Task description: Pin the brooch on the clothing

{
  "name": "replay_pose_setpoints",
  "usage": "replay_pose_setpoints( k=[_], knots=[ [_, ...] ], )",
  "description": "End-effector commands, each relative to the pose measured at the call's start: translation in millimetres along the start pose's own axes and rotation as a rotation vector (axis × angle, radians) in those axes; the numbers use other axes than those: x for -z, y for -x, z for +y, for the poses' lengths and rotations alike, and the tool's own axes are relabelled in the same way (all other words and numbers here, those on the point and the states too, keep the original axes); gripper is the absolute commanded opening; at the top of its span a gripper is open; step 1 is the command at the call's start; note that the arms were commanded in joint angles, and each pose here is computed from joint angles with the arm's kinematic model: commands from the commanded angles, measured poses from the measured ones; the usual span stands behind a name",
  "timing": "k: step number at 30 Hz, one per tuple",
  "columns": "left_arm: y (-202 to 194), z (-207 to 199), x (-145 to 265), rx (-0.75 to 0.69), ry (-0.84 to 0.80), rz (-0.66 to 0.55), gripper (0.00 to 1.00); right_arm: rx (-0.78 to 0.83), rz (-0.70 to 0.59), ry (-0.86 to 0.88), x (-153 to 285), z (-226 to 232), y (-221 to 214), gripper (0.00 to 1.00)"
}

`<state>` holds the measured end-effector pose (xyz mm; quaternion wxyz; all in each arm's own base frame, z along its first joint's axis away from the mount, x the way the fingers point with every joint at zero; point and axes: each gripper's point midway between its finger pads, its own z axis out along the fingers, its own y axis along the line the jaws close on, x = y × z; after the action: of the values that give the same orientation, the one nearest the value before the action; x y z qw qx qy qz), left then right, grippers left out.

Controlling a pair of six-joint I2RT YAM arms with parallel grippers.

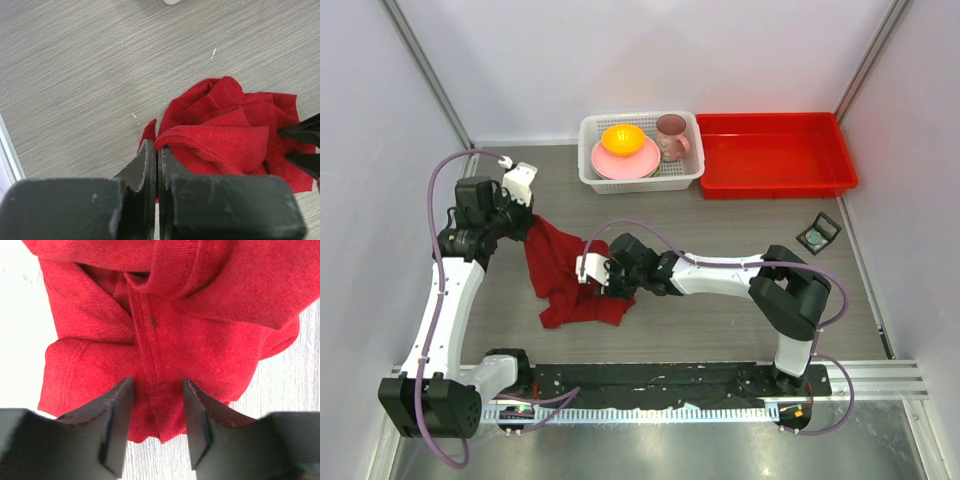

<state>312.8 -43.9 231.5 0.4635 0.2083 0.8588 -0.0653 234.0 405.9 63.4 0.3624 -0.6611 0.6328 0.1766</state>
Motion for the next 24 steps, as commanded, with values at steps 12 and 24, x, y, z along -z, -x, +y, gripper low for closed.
replay_pose_setpoints(
  k=[12, 24],
  knots=[
    [6.6, -7.7, -0.4, -0.006, -0.052, -0.044, 0.00, -0.026, -0.080, -0.075, 45.4, -33.7, 31.7, 0.01],
    [-2.3, -42.1, 16.1, -0.039, -0.226, -0.025, 0.00, -0.050, -0.027, -0.053, 158.2, -23.8, -10.5, 0.01]
  ],
)
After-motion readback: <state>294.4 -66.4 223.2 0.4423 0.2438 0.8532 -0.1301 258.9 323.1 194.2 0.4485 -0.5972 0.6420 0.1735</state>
